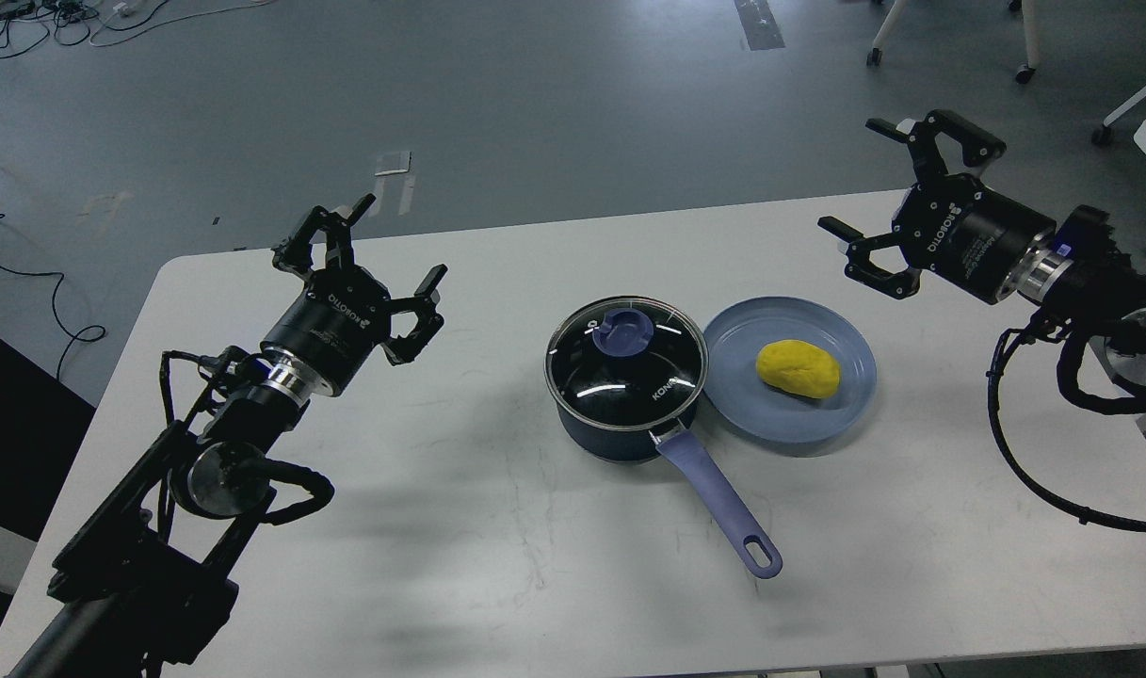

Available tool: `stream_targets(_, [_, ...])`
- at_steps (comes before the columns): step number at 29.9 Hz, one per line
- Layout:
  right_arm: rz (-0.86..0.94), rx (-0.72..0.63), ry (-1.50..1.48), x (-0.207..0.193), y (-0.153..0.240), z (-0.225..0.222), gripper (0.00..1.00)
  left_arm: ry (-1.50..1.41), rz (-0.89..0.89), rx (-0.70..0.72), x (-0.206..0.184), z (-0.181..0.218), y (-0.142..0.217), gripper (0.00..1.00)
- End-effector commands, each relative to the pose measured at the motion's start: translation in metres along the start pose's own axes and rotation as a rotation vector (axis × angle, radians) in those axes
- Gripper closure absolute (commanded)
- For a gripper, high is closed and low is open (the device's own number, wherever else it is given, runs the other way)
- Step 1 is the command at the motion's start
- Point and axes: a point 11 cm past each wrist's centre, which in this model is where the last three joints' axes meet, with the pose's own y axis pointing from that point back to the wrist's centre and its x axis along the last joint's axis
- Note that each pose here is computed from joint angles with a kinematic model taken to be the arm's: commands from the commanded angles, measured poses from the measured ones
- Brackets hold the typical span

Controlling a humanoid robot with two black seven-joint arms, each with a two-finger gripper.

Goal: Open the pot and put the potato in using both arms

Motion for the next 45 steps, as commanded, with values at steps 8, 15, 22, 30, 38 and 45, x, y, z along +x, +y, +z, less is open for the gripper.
stream_targets(8, [0.003,0.007,0.001,0.001,-0.001,-0.004,0.00,0.016,-0.004,0.008,-0.023,-0.006,-0.007,0.02])
stream_targets(15, [-0.001,0.009,0.003,-0.001,-0.002,-0.005,0.00,-0.169,-0.011,0.018,-0.024,-0.003,-0.008,0.02])
stream_targets(22, [0.038,0.026,0.016,0.011,0.007,-0.013,0.00,-0.902,-0.015,-0.016,-0.046,0.015,-0.015,0.02])
stream_targets(30, [0.102,0.062,0.011,0.029,0.015,-0.020,0.00,-1.454,-0.259,-0.079,-0.113,0.010,-0.033,0.02])
stream_targets(38, [0.122,0.126,0.019,0.035,0.018,-0.030,0.00,-1.997,-0.442,-0.013,-0.134,-0.049,-0.045,0.02])
stream_targets(45, [0.149,0.137,0.023,0.040,0.020,-0.033,0.00,-2.171,-0.531,0.012,-0.131,-0.063,-0.051,0.02])
